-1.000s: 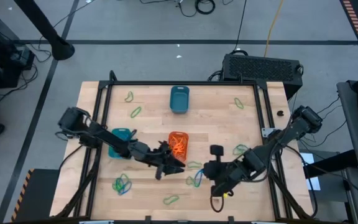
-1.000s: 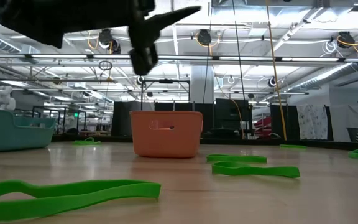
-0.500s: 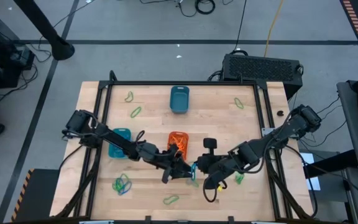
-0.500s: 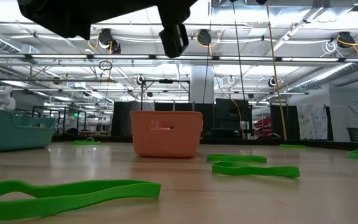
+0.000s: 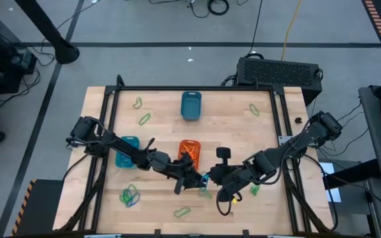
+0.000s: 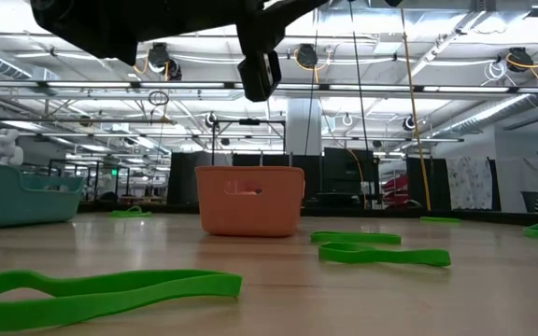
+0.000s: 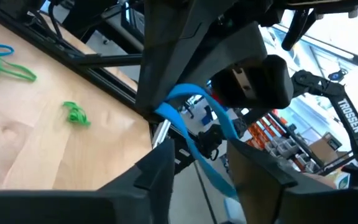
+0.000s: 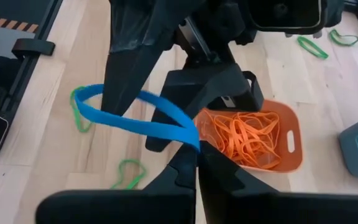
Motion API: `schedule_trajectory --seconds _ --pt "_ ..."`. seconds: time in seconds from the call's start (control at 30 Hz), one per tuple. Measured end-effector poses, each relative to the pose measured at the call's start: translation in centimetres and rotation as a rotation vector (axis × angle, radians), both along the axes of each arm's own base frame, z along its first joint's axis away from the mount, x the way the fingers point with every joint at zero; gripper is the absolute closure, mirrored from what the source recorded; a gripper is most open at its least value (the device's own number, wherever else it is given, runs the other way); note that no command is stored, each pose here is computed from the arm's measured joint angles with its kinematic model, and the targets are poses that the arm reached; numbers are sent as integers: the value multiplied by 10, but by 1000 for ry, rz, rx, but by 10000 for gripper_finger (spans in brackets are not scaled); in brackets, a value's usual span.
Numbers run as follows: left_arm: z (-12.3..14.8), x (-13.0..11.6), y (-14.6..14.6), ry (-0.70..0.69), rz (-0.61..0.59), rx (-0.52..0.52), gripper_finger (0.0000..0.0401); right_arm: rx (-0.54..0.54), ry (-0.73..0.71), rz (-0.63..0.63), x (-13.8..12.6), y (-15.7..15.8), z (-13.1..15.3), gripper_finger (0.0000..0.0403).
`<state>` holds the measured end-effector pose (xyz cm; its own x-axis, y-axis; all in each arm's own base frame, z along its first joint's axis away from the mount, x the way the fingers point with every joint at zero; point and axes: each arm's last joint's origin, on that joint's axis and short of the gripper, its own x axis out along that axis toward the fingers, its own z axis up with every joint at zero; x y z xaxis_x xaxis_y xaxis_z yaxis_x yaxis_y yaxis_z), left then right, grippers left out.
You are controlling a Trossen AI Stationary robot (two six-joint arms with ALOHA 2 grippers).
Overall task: Sort rubber bands into baskets
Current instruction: Put the blue rubber band into the green bin
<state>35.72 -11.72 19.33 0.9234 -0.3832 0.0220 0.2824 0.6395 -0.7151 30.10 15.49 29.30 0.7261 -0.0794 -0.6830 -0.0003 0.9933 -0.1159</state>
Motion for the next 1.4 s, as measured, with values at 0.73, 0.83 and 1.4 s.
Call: schedule_trajectory --seconds 0.73,0.83,1.4 --pt "15 -16 19 218 -71 154 397 3 147 25 -10 -3 -9 240" --pt "27 -37 30 383 -24 246 397 54 231 -12 -16 -5 -13 234" --pt "54 -205 91 1431 543 558 399 48 345 -77 -33 0 -30 239"
